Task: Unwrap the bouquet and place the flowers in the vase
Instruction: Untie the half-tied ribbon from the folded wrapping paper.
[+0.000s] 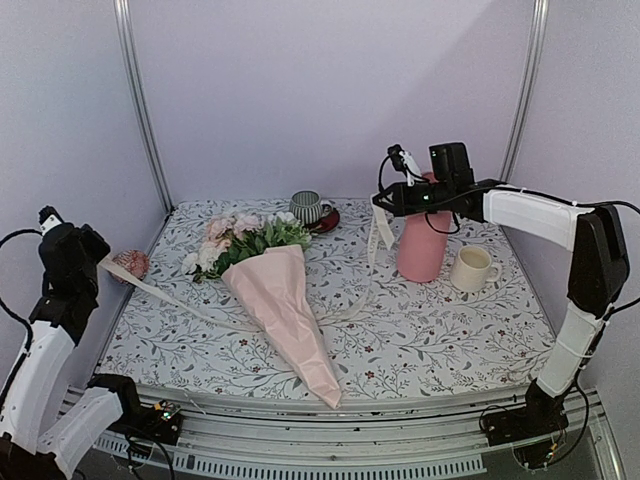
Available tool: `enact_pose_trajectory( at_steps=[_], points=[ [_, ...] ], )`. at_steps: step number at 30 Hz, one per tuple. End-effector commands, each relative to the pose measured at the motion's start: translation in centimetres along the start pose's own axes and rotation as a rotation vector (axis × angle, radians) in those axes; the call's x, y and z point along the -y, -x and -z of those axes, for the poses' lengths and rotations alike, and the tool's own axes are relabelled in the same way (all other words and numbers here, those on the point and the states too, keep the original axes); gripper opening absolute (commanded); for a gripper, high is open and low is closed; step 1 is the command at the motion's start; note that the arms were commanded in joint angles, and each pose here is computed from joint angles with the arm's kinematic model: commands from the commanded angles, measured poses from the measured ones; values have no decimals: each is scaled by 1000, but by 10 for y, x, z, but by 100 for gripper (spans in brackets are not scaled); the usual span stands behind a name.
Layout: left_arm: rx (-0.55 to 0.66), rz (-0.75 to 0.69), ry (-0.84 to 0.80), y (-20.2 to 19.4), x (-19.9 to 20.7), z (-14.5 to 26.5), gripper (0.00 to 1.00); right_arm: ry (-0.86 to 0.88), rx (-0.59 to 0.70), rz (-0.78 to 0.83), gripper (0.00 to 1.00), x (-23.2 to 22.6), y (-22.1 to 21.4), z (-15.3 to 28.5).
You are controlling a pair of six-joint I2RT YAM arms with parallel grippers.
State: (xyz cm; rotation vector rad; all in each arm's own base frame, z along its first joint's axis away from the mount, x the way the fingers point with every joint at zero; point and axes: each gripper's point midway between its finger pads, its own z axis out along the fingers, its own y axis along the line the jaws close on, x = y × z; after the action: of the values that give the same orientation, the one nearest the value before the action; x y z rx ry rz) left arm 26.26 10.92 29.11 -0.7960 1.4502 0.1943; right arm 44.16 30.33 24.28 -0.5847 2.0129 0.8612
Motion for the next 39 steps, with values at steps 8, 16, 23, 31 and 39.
enact_pose_trajectory(
  at_steps=[8,16,23,31,39],
  points=[
    [-20,35,-17,-6,0,0,0,-19,101,90,2,-16,61,24],
    [-44,43,-52,-17,3,0,0,-4,111,94,2,-22,66,30],
    [-82,47,-75,-32,4,-1,0,-10,146,103,2,-28,80,41],
    [-89,55,-81,-36,3,1,0,-9,202,137,2,-42,108,61],
    [-96,59,-92,-39,4,0,0,-25,251,148,2,-48,130,73]
  ],
)
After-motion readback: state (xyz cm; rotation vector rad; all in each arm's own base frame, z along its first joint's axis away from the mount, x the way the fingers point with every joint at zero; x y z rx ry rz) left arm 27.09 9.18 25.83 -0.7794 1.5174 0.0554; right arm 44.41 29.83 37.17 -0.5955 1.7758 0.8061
